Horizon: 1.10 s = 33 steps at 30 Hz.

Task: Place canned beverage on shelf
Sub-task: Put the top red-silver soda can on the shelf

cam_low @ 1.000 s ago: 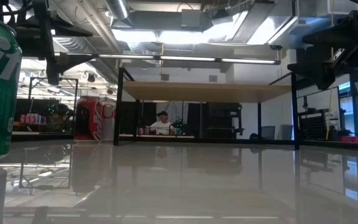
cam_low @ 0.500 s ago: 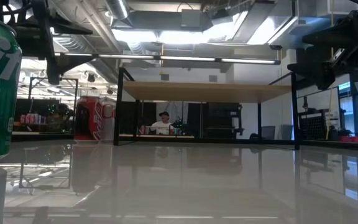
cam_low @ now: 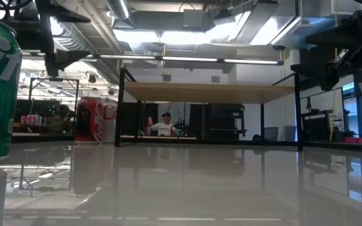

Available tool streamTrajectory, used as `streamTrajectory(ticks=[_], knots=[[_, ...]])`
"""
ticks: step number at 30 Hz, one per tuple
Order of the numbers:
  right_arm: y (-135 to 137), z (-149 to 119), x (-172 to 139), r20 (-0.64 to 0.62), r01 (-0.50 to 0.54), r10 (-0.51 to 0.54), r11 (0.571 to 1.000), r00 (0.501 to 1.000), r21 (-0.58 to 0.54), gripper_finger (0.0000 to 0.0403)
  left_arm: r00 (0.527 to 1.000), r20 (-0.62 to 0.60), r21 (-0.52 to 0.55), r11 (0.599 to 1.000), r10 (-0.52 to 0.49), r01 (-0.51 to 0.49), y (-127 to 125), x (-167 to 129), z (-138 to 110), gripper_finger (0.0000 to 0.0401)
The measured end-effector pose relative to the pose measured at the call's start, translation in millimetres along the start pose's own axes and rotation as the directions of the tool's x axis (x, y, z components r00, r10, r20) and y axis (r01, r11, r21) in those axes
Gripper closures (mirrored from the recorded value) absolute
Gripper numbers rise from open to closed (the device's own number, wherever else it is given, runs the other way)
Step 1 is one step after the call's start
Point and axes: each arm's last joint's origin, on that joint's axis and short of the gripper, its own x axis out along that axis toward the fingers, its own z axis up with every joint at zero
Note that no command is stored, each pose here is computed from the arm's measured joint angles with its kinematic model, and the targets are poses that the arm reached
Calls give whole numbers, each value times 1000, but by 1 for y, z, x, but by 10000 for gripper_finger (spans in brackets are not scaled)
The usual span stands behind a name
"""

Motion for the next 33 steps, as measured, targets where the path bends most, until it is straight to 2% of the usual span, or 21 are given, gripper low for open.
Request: streamTrajectory(ticks=[3, 6, 11, 15, 18, 24, 28, 33], knots=[[0, 0, 0, 3, 9, -9, 1000, 1000, 0, 22, 995, 85, -40, 998, 59, -55, 0, 0, 6, 10], [-1, 0, 0, 7, 18, -18, 1000, 1000, 0, 22, 989, 106, -43, 994, 104, -100, 1, 0, 7, 11], [-1, 0, 0, 7, 19, -19, 1000, 1000, 0, 22, 989, 105, -74, 992, 106, -99, 0, 1, 6, 11], [-1, 0, 0, 7, 19, -19, 1000, 1000, 0, 22, 989, 108, -70, 993, 101, -94, -10, 7, 15, 11], [-1, 0, 0, 7, 20, -20, 1000, 1000, 0, 22, 989, 110, -3, 995, 100, -100, -25, 17, 25, 11], [-1, 0, 0, 9, 25, -25, 1000, 1000, 0, 22, 969, 152, 164, 961, 196, -221, -55, 46, 54, 11], [-1, 0, 0, 9, 26, -26, 1000, 1000, 0, 22, 957, 110, 259, 922, 269, -289, -73, 68, 75, 11], [-1, 0, 0, 10, 26, -26, 1000, 1000, 0, 22, 924, 52, 387, 845, 379, -368, -86, 94, 99, 11]])
